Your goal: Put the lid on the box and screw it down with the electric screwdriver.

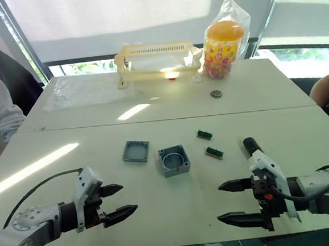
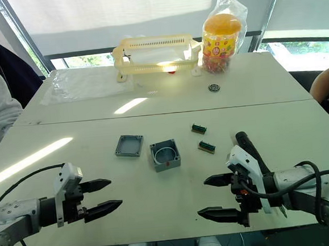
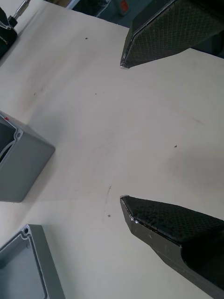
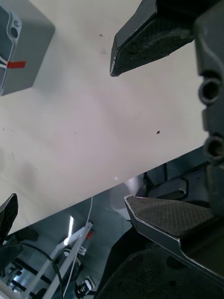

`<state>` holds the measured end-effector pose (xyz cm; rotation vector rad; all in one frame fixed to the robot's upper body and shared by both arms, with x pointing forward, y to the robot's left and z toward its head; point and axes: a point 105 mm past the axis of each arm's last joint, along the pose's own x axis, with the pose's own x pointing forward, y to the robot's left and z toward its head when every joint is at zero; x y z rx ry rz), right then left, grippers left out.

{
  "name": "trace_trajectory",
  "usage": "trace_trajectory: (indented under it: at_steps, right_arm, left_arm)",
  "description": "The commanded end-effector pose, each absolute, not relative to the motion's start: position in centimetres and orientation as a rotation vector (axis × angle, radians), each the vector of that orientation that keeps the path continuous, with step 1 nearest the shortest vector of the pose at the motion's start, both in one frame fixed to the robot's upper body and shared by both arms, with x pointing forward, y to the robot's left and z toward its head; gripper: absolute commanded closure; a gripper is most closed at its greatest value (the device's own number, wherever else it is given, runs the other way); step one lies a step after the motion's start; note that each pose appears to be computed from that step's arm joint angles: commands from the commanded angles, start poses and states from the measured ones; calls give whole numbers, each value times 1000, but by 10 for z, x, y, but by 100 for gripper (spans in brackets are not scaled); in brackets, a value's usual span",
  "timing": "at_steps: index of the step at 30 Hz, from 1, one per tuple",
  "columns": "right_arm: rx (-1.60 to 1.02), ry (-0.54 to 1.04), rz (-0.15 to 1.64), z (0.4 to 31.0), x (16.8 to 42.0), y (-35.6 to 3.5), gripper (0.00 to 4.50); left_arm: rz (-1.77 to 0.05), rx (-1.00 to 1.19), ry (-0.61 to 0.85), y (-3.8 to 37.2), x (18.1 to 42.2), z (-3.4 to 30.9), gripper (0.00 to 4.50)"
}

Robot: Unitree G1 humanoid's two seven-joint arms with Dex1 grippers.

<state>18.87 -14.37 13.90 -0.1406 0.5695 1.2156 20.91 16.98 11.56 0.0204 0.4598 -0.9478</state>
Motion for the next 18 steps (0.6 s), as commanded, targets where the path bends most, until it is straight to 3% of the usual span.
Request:
trace_trajectory:
  at_steps: [1, 13, 18]
  right_arm:
    - [-173, 540, 1227, 143, 192, -142, 0]
    - [-188, 472, 1200, 149, 206, -142, 0]
    - [-227, 469, 1118, 154, 220, -149, 0]
  left_arm:
    - [-938, 36, 412, 170, 209, 126, 3]
    - [-953, 19, 390, 171, 217, 135, 3]
    - [-873, 179, 436, 185, 240, 137, 3]
